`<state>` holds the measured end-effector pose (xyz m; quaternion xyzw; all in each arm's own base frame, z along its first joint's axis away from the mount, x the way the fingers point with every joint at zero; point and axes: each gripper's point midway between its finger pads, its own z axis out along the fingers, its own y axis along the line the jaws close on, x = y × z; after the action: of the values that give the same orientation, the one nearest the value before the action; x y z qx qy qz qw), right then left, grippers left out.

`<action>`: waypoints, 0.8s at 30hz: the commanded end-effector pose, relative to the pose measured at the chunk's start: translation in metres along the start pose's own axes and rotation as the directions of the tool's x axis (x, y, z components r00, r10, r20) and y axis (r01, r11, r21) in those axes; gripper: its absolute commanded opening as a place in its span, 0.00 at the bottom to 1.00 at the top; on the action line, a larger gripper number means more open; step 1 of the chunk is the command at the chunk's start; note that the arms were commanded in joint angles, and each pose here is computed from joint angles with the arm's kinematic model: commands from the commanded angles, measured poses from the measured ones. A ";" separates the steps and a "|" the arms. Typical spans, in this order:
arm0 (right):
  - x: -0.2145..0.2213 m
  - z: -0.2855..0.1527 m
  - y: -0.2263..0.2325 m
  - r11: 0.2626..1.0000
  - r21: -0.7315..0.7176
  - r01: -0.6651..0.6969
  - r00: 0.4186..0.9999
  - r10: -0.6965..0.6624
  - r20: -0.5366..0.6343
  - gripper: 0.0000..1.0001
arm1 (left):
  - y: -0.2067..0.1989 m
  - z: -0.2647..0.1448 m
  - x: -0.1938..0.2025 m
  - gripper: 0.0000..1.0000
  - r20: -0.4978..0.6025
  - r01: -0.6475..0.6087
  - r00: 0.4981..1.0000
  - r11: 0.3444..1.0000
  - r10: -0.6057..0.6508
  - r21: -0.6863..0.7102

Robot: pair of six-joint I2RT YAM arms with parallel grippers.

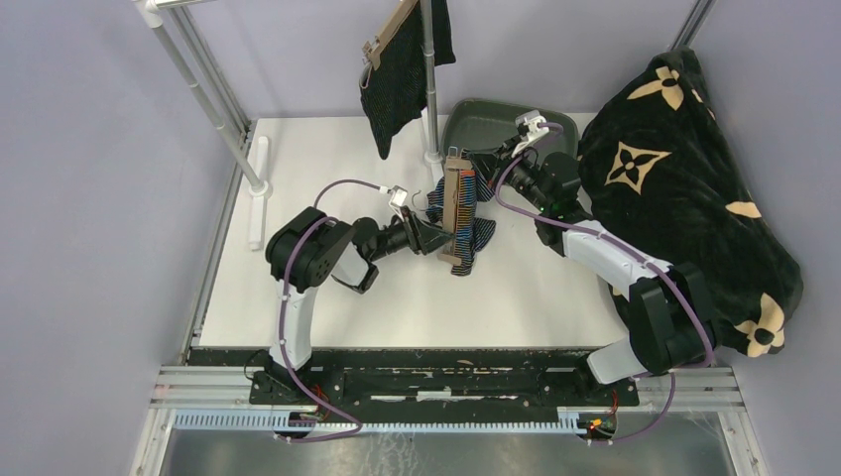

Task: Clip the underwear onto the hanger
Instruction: Adjust the hanger.

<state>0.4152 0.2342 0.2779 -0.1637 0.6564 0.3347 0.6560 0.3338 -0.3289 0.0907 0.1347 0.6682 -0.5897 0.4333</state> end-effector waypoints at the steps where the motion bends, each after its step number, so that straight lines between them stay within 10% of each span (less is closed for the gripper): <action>1: -0.060 -0.003 0.020 0.997 -0.059 0.049 0.987 -0.039 0.155 0.01 | -0.028 0.011 -0.036 0.59 0.150 -0.213 0.969 0.971 0.195 0.110; 17: -0.067 -0.007 0.021 0.998 -0.061 0.019 0.984 -0.008 0.180 0.01 | -0.020 0.023 -0.032 0.53 0.179 -0.235 0.959 0.969 0.220 0.071; 24: -0.063 -0.010 0.015 0.999 -0.030 0.010 0.987 -0.005 0.163 0.01 | -0.021 0.023 -0.039 0.14 0.203 -0.233 0.955 0.971 0.218 0.052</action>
<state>0.4110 0.2332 0.2913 -0.1522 0.6466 0.3513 0.6598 0.3454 -0.3440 0.0852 0.1390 0.6634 -0.5701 0.4643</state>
